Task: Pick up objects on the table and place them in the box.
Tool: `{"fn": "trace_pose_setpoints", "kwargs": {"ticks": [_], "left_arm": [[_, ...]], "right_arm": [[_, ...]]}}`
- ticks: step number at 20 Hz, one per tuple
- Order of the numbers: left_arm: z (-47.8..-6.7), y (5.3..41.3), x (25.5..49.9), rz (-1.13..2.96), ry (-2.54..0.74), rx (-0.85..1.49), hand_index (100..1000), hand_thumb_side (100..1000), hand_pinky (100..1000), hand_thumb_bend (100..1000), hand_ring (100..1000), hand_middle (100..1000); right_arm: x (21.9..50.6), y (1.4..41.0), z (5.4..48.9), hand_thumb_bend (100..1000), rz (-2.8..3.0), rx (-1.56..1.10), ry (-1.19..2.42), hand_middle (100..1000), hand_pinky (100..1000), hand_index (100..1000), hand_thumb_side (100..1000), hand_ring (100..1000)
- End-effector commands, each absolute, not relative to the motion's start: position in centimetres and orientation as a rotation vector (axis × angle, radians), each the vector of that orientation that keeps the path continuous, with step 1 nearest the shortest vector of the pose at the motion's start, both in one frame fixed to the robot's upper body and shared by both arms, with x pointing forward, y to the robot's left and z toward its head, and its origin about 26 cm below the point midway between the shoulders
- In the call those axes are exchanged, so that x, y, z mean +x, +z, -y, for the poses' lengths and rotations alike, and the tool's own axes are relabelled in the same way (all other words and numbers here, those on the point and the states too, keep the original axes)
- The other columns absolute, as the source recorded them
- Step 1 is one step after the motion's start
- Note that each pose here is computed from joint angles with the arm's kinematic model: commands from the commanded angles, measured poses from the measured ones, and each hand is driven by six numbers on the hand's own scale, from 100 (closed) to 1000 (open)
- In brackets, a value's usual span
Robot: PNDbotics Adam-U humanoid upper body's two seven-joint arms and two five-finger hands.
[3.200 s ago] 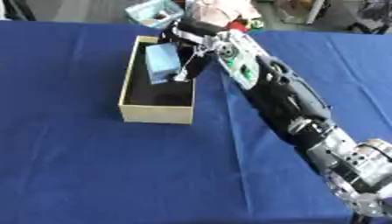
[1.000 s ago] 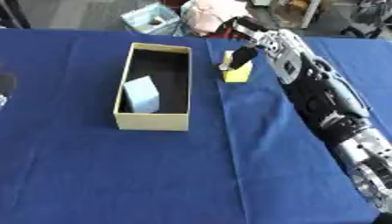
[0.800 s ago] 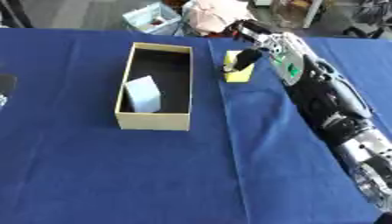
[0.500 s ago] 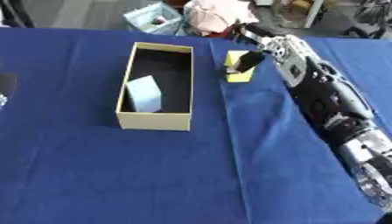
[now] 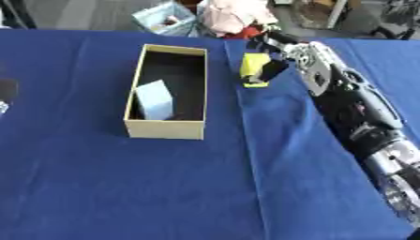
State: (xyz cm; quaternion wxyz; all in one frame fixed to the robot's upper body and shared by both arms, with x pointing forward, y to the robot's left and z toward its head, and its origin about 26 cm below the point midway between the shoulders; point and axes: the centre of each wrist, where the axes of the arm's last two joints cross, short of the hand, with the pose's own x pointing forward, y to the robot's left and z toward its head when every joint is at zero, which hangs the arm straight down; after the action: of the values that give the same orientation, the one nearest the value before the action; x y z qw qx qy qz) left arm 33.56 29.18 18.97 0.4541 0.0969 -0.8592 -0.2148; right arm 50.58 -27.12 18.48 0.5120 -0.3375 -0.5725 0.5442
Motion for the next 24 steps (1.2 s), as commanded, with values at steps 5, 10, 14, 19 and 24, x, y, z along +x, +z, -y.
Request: {"fn": "trace_pose_setpoints", "kwargs": {"ticks": [5,10,14,19,24], "left_arm": [[-29.3,20.2,33.4,2.151,-0.548,0.262,800,299,560,421,566,583],[-29.2,20.2,33.4,2.153,-0.548,0.26,800,302,559,423,566,583],[-29.2,20.2,33.5,2.154,-0.547,0.26,800,303,558,424,565,583],[-29.2,20.2,33.5,2.154,-0.544,0.259,800,306,557,427,565,584],[-29.2,20.2,33.5,2.155,-0.541,0.261,799,311,557,432,565,584]], "right_arm": [[50.6,19.7,28.9,510,1.354,-0.881,1.266,818,783,854,232,828],[50.6,19.2,29.1,466,1.334,-0.889,1.256,819,780,852,173,824],[50.6,18.9,29.1,393,1.33,-0.895,1.25,792,764,833,100,798],[50.5,19.1,29.0,298,1.363,-0.917,1.237,631,720,728,100,704],[50.5,20.4,28.7,228,1.476,-0.985,1.21,503,670,634,100,619]]}}
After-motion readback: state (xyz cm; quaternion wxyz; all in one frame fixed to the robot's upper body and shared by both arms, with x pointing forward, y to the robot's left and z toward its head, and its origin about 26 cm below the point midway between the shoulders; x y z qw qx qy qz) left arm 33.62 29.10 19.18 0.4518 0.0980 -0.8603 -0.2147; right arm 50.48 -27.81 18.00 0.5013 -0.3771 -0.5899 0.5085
